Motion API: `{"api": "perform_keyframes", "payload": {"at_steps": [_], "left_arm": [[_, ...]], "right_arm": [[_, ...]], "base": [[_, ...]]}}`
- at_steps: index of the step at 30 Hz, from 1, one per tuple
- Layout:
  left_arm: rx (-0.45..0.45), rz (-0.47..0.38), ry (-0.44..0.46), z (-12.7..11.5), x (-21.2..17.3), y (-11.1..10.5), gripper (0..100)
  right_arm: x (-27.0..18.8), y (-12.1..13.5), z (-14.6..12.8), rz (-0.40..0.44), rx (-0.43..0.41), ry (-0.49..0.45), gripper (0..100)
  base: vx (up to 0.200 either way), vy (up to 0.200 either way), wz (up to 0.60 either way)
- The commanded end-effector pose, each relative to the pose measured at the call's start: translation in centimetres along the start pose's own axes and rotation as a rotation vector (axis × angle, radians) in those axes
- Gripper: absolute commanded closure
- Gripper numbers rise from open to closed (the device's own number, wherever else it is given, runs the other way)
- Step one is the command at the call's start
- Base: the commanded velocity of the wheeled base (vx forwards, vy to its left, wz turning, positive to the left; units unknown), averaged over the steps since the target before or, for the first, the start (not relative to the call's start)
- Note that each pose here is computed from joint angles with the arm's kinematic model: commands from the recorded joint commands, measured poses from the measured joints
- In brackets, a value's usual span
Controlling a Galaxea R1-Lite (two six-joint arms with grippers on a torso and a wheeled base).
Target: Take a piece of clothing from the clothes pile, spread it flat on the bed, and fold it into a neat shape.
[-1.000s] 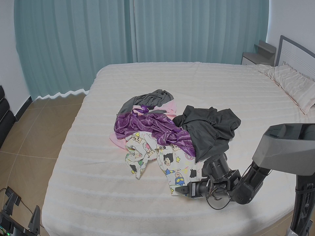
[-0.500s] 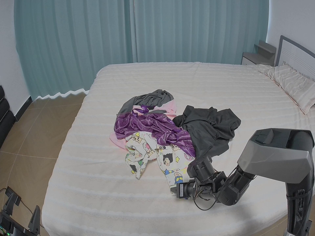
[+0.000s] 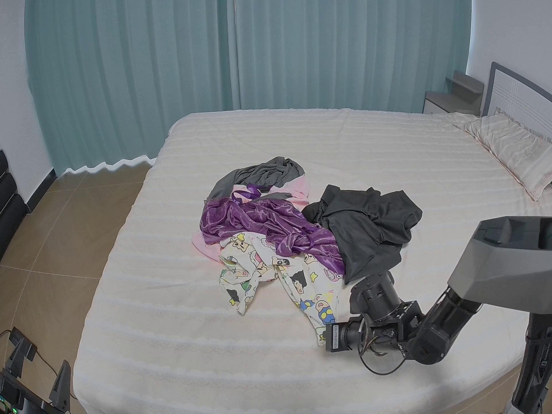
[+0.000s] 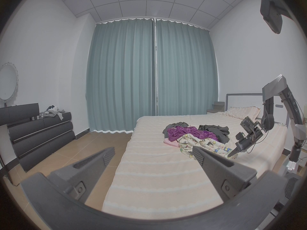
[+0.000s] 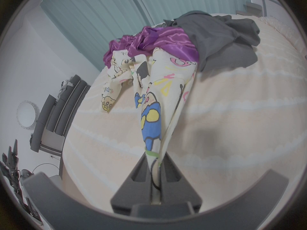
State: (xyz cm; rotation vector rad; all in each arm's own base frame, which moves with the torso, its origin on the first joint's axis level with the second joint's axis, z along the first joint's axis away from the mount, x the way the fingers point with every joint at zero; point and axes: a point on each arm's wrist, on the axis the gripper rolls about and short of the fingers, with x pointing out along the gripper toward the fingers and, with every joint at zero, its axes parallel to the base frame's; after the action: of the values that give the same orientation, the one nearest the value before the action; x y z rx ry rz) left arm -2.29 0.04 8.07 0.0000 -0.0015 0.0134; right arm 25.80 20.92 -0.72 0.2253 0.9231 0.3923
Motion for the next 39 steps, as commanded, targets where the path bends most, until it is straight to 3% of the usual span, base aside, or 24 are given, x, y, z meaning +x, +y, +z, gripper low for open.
{"api": "perform_keyframes", "payload": {"at_steps": [1,4,8,13,20,21,22,24,26,30,34,39], "left_arm": [[0.0,0.0,0.001,-0.5,0.0,0.0,0],[0.0,0.0,0.001,-0.5,0.0,0.0,0],[0.0,0.0,0.001,-0.5,0.0,0.0,0],[0.005,0.0,0.0,-0.5,0.0,0.0,0],[0.016,0.008,-0.02,-0.2,-0.1,0.0,0],[0.013,0.007,-0.043,0.4,-0.2,0.0,0],[-0.015,0.006,-0.166,4.4,-1.1,0.0,0],[-0.034,-0.018,-0.184,8.4,-0.9,0.0,0],[-0.03,-0.045,-0.154,9.6,-0.1,-0.1,0],[-0.03,-0.34,-0.014,11.7,3.4,-0.8,0],[0.002,-0.537,0.208,10.5,7.4,-1.5,0],[0.047,-0.66,0.417,8.8,12.4,-3.1,0]], "right_arm": [[-5.1,0.2,0.4,0.062,0.043,-0.079,100],[-6.3,0.0,0.3,0.079,0.056,-0.108,100],[-10.4,-0.4,-0.6,0.162,0.053,-0.193,100],[-14.6,-0.6,-0.4,0.268,0.055,-0.353,100],[-19.2,-0.5,0.0,0.364,0.054,-0.5,100],[-19.5,-0.5,0.0,0.371,0.055,-0.513,100],[-20.4,-0.4,0.2,0.392,0.054,-0.543,100],[-21.3,-0.2,0.5,0.417,0.051,-0.583,100],[-21.8,0.0,0.8,0.433,0.047,-0.606,100],[-23.2,1.0,2.6,0.494,0.039,-0.685,100],[-22.3,1.1,3.1,0.487,0.04,-0.67,100],[-22.5,1.6,4.6,0.505,0.047,-0.711,100]], "base": [[0.0,0.0,0.0],[0.0,0.0,0.0],[0.0,0.0,0.0],[0.0,0.0,0.0],[0.0,0.0,0.0],[0.0,0.0,0.0],[0.0,0.0,0.0],[0.0,0.0,0.0],[0.0,0.0,0.0],[0.0,0.0,0.0],[0.0,0.0,0.0],[0.0,0.0,0.0]]}}
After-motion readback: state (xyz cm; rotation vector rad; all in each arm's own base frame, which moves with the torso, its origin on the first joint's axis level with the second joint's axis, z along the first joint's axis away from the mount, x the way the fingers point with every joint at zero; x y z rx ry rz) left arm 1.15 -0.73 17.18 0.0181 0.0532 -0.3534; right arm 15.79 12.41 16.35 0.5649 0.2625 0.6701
